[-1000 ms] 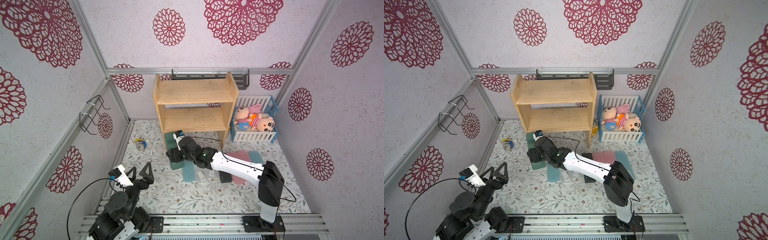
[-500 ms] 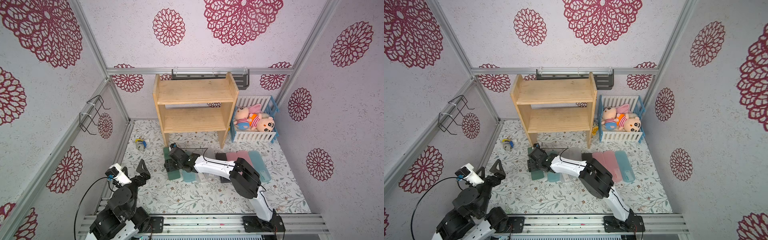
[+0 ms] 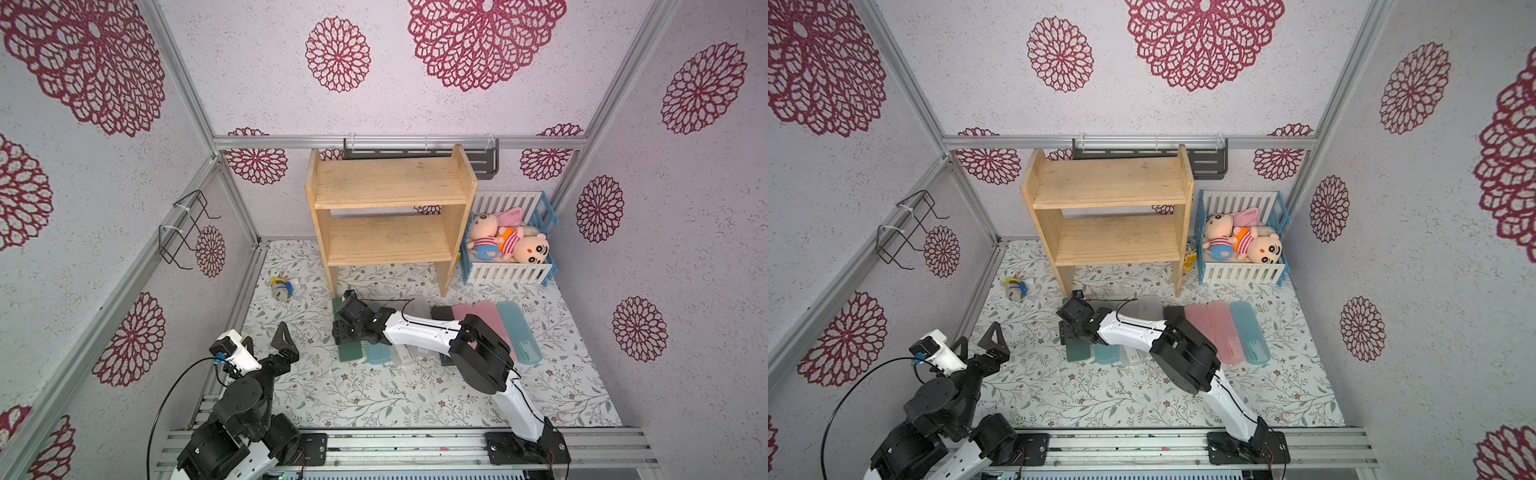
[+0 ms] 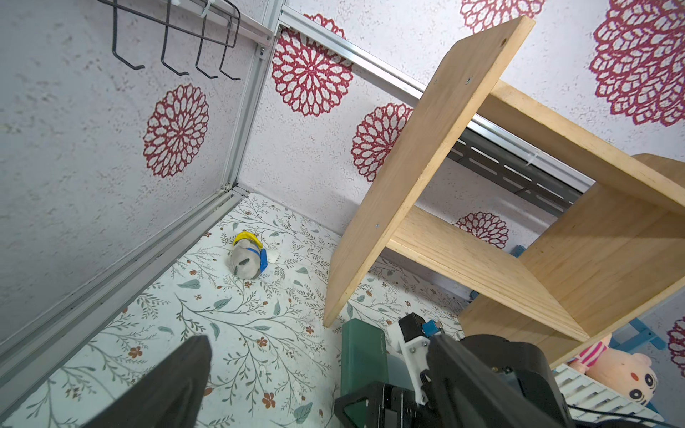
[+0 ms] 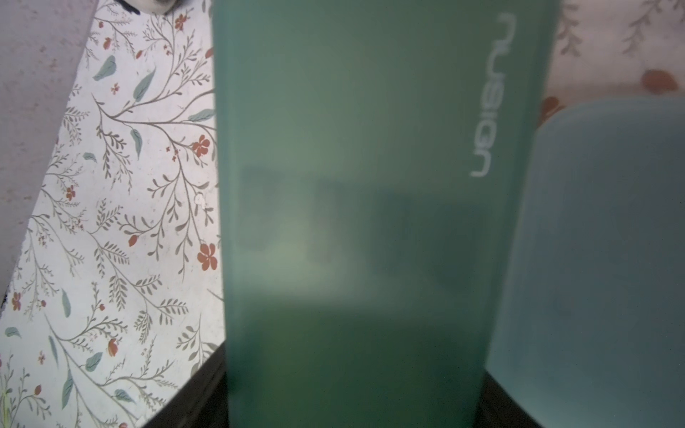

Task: Remove the pencil cases from the shelf
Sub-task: Place the pencil case at the center of the board.

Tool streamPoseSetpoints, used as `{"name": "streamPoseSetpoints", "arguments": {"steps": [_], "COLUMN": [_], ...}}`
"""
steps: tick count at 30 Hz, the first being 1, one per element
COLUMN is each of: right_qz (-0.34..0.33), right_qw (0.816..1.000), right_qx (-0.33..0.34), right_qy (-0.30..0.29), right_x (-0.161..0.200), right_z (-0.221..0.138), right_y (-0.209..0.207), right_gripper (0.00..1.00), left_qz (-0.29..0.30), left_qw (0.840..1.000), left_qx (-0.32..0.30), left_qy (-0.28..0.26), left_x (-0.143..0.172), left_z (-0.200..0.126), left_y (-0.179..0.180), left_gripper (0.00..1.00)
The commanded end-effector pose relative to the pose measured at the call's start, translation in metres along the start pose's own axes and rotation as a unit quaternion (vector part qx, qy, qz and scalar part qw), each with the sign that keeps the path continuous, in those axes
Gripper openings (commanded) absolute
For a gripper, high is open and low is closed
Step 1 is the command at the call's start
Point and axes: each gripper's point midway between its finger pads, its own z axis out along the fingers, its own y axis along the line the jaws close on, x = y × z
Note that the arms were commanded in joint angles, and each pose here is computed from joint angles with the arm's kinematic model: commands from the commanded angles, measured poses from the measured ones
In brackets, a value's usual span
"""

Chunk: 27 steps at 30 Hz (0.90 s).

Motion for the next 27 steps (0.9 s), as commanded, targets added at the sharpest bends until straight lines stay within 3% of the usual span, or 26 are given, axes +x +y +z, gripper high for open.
{"name": "streamPoseSetpoints", "arguments": {"steps": [1, 6, 11, 16, 21, 27], "right_qz": [0.015, 0.014, 0.013, 0.002, -0.042, -0.069], "right_qw": [0.999, 0.999, 0.999, 0.996, 0.983, 0.959], "right_qx": [0.001, 0.007, 0.009, -0.015, -0.023, 0.0], "right_qy": [-0.032, -0.036, -0.043, -0.085, -0.177, -0.274], "right_x": [-0.02, -0.023, -0.027, -0.046, -0.074, -0.079], "right_z": [-0.004, -0.006, -0.011, -0.041, -0.108, -0.198], "right_y": [0.001, -0.003, -0.005, 0.009, 0.015, -0.024], "right_gripper": [0.76, 0.89, 0.92, 0.93, 0.99, 0.99], "left_qz": [0.009, 0.013, 0.019, 0.019, 0.052, 0.144], "left_qw": [1.0, 1.0, 1.0, 1.0, 0.999, 0.989], "left_qx": [-0.004, -0.005, -0.007, -0.004, 0.001, 0.012], "left_qy": [0.005, 0.007, 0.009, 0.004, -0.001, -0.004], "left_x": [0.005, 0.005, 0.002, -0.001, 0.003, 0.015], "left_z": [0.001, 0.003, 0.004, 0.006, 0.018, 0.048], "left_y": [0.003, -0.001, -0.004, -0.009, -0.023, -0.056], "left_gripper": [0.97, 0.97, 0.97, 0.97, 0.97, 0.97]}}
